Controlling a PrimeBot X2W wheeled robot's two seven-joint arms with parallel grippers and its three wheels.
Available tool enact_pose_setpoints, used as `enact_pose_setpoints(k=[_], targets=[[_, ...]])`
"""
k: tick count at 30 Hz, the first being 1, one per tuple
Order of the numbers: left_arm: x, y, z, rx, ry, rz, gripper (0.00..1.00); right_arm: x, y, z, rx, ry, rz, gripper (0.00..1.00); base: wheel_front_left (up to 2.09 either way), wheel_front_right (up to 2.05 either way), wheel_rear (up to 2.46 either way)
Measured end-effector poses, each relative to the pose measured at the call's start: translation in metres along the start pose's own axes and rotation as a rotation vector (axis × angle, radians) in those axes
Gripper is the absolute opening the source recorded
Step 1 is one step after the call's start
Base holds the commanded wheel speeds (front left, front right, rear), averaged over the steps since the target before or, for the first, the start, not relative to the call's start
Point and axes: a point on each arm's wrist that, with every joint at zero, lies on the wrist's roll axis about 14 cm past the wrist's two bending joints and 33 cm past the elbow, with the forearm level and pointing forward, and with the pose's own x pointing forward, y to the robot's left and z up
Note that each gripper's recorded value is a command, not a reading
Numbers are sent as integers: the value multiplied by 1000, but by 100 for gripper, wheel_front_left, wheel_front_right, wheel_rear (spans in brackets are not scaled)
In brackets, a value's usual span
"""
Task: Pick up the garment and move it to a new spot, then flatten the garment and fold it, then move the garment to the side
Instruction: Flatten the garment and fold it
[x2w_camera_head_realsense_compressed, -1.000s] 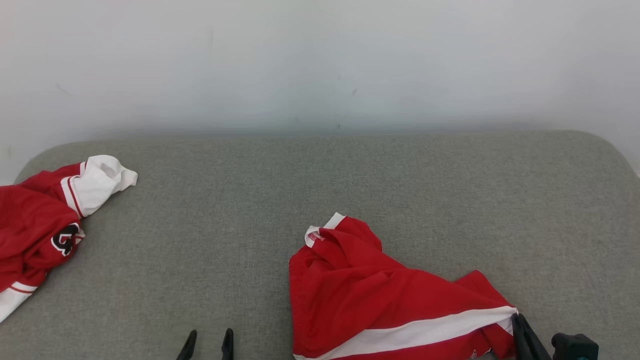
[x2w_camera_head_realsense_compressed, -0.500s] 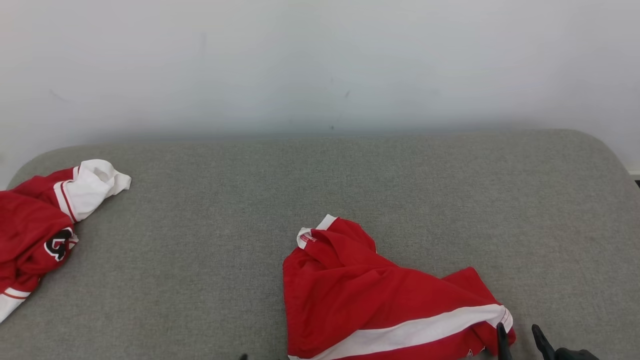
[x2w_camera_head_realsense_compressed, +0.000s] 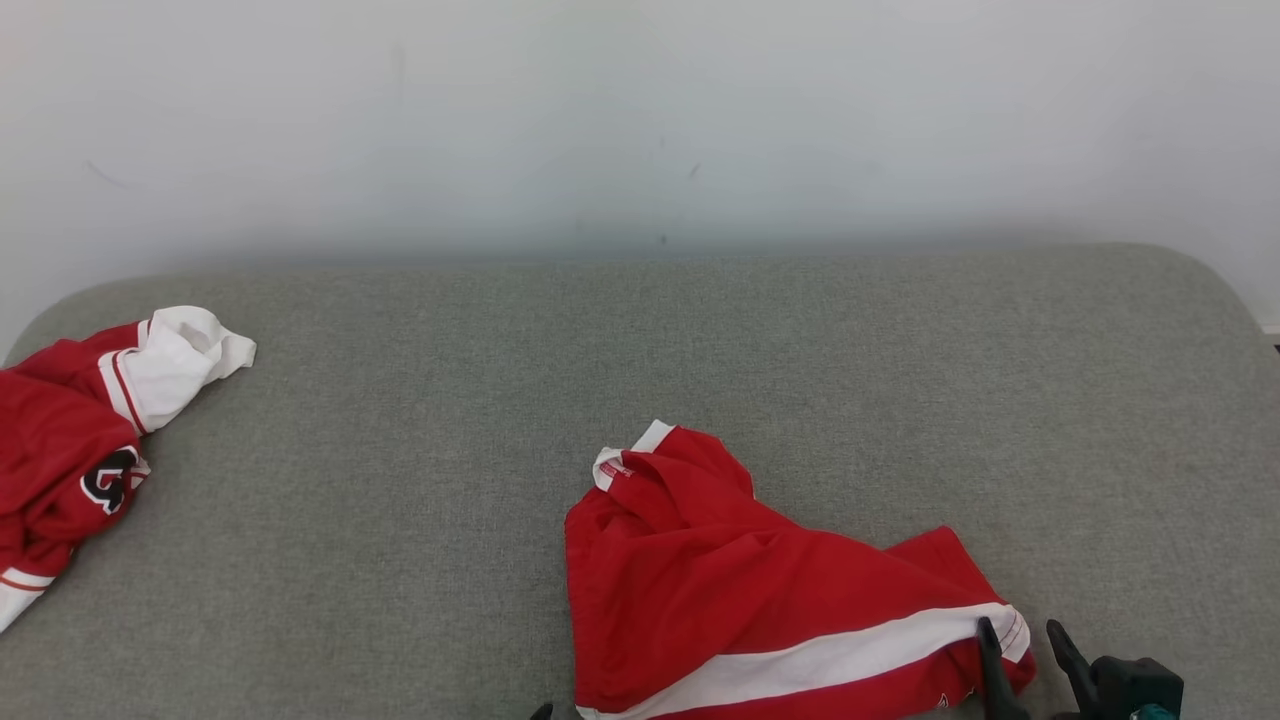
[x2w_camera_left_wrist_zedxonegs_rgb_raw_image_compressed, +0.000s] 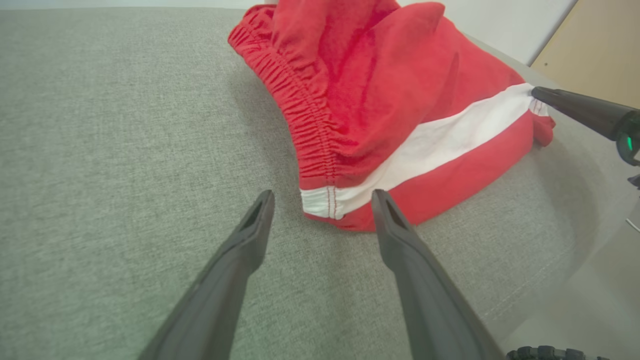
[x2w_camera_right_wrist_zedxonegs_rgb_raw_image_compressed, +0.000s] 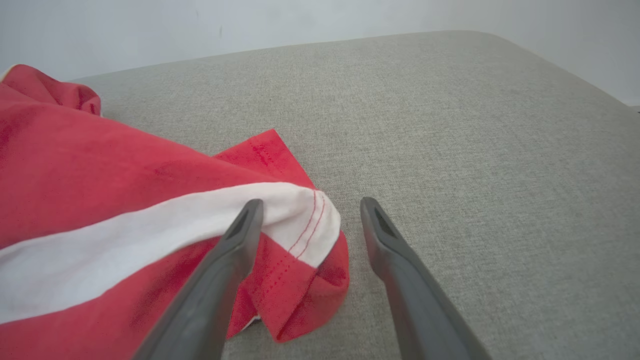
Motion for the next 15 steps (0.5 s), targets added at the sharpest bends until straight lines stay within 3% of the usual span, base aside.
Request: enact_pose_setpoints(k=[15], targets=[[21, -1, -10, 50, 85, -69, 100, 0, -5, 0, 14, 2, -16, 100, 0, 0, 0]])
